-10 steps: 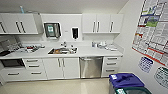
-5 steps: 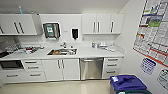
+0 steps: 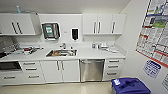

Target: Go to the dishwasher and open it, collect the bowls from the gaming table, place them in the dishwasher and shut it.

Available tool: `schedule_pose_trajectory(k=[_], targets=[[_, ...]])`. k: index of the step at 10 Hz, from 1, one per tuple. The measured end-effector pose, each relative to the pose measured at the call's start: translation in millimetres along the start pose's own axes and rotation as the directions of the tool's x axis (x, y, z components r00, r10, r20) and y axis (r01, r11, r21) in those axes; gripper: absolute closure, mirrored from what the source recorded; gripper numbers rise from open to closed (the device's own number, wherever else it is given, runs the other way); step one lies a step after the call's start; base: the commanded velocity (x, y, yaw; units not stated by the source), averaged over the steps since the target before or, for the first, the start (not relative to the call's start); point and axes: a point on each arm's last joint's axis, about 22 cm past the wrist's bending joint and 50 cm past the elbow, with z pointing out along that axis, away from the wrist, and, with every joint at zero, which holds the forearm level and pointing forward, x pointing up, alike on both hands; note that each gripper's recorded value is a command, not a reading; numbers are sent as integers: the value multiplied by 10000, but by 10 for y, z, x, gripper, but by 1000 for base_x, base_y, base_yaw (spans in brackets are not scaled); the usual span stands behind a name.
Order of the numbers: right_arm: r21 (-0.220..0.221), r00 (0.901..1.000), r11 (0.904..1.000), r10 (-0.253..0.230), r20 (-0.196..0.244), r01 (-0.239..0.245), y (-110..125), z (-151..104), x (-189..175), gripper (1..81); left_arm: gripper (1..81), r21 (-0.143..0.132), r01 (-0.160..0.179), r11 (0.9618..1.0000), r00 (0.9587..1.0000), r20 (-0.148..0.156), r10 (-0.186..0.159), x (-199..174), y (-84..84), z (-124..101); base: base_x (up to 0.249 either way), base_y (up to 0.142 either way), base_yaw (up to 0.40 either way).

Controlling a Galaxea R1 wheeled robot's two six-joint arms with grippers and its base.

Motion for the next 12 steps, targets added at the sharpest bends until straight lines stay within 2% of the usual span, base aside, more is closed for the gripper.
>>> schedule_pose_trajectory(k=[12], targets=[[-53,10000,10000,3,-11,-3,27,-4,10,10,10,0,2,10000,10000,10,-2,-6,0,0,131,5,0]])
